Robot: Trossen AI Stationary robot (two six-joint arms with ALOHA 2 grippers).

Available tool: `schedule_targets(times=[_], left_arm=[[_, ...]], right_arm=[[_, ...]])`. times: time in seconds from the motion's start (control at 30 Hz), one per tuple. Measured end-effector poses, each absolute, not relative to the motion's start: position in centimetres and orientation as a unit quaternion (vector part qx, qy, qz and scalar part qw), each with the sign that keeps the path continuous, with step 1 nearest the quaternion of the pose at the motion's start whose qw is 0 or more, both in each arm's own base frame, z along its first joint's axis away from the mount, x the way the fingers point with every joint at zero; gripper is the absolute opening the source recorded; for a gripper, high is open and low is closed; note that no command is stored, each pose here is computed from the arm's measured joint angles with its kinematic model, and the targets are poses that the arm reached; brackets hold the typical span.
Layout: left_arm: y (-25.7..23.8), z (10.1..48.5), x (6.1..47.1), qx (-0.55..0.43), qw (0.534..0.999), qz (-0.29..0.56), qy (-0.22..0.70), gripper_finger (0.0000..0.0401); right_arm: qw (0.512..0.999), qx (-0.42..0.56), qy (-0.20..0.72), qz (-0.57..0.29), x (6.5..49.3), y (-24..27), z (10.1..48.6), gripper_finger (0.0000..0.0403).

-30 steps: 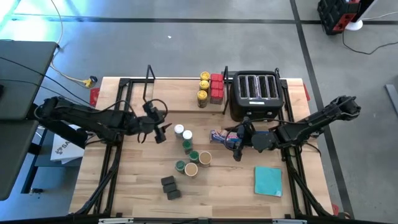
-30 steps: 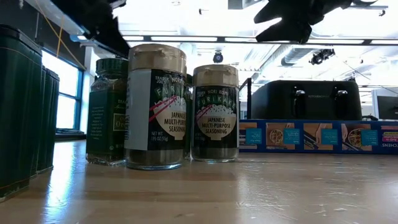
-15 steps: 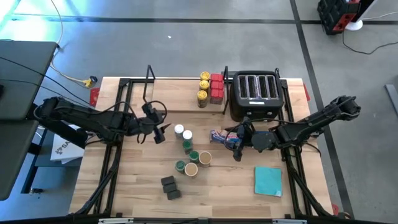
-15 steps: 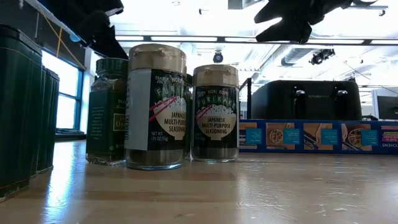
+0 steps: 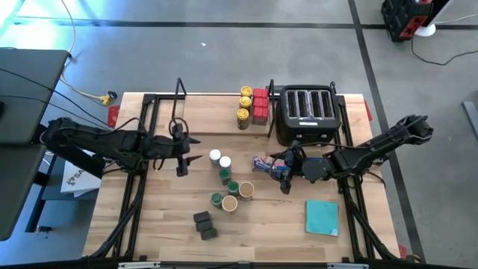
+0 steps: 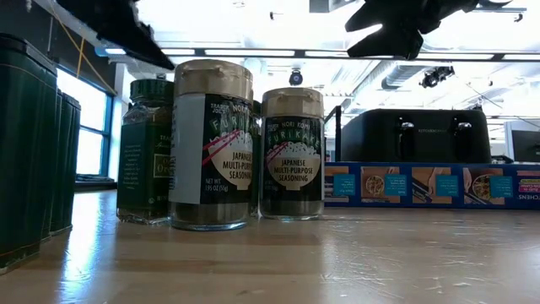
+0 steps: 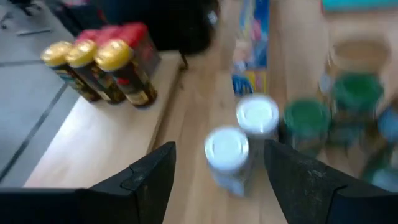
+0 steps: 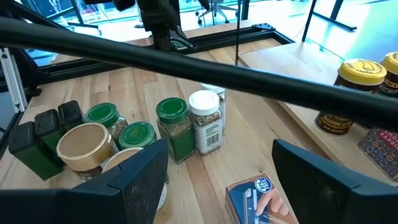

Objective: Shelf spices
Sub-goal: Put the left white seasoning bottle on the shelf

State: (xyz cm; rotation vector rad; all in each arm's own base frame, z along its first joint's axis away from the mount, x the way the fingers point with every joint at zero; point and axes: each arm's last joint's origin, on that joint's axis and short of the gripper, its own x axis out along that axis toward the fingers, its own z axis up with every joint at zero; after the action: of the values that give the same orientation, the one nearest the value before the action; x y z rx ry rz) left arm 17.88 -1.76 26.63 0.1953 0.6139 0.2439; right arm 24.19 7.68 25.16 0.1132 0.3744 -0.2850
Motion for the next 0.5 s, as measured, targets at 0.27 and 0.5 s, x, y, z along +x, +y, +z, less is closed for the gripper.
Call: schedule_targets(times=[0.27, 0.5], left_arm=[[-1.6, 24.1, 19.7, 0.075, 0.919, 0.062, 0.382, 0.0249], [-0.2, 21.3, 21.1, 0.009, 0.883, 0.031, 0.468, 0.0297]], right_arm=[[0.971, 0.058, 0.182, -0.143, 24.3, 7.6, 25.2, 0.0281], [0.971, 0.057, 0.182, -0.143, 24.3, 7.6, 25.2, 0.0281]])
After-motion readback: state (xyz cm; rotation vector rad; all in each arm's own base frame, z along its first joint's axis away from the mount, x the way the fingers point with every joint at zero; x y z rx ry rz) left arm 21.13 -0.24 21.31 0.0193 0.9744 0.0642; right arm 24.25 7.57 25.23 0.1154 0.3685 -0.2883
